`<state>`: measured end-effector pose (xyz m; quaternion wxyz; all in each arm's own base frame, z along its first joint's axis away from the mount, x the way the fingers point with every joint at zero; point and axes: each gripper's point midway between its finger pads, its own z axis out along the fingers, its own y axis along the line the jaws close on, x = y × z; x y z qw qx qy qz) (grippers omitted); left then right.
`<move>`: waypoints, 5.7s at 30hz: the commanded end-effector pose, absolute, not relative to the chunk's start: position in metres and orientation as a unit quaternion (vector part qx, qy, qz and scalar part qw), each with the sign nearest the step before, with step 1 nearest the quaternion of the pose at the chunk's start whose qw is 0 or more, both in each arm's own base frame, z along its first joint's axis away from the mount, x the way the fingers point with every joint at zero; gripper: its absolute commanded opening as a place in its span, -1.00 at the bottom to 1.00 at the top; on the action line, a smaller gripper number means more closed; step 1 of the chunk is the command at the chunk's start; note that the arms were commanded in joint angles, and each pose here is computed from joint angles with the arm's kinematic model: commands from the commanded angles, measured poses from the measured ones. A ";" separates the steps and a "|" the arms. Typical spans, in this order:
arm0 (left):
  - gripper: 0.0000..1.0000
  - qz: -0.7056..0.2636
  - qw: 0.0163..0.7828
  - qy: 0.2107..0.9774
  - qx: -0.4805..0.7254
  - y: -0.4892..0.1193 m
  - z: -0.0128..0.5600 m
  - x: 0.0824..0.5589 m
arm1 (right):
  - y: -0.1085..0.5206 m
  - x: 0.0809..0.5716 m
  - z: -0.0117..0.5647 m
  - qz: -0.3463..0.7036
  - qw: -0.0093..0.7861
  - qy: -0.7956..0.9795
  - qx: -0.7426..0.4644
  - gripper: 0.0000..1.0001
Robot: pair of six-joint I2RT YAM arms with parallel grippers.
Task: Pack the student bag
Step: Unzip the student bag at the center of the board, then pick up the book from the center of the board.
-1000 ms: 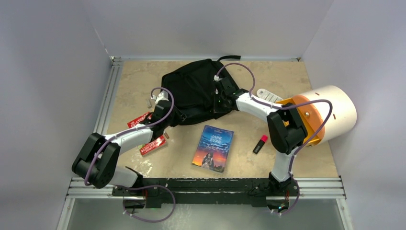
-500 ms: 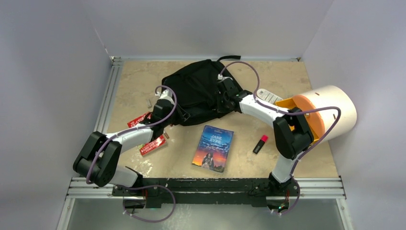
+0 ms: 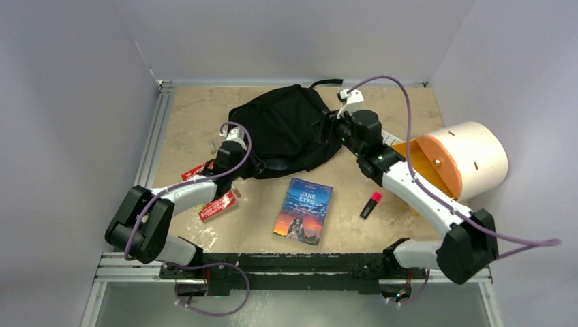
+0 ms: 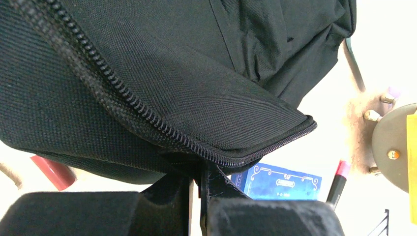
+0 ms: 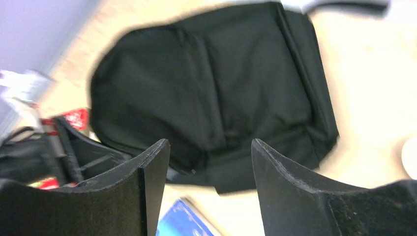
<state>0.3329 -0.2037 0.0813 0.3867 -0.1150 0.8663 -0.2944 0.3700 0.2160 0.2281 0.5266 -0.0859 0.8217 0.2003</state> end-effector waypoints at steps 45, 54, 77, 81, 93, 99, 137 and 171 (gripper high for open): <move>-1.00 -0.336 0.394 0.850 -0.101 -0.213 0.095 0.330 | 0.394 0.374 0.150 0.055 0.577 0.528 -0.620 -0.31; -1.00 -0.332 0.392 0.852 -0.105 -0.211 0.093 0.329 | 0.396 0.366 0.180 0.210 0.586 0.574 -0.532 -1.00; -1.00 -0.315 0.396 0.854 -0.120 -0.196 0.093 0.332 | 0.236 0.469 0.182 0.354 0.490 0.797 -0.009 -1.00; -1.00 -0.316 0.396 0.854 -0.120 -0.195 0.094 0.332 | 0.222 0.465 0.159 0.357 0.452 0.815 0.063 -1.00; -0.73 -0.338 0.401 0.849 -0.069 -0.209 0.110 0.336 | 0.203 0.462 0.090 0.295 0.398 0.860 0.125 -0.82; -0.21 -0.346 0.410 0.843 -0.048 -0.213 0.127 0.339 | 0.202 0.461 0.083 0.283 0.393 0.868 0.110 -0.43; 0.38 -0.329 0.319 0.888 0.020 -0.219 0.106 0.216 | 0.138 0.286 0.116 0.228 0.341 0.893 0.185 0.98; -0.09 -0.341 0.222 0.910 0.082 -0.296 0.041 0.174 | 0.210 0.164 0.031 0.322 0.177 0.912 0.184 0.54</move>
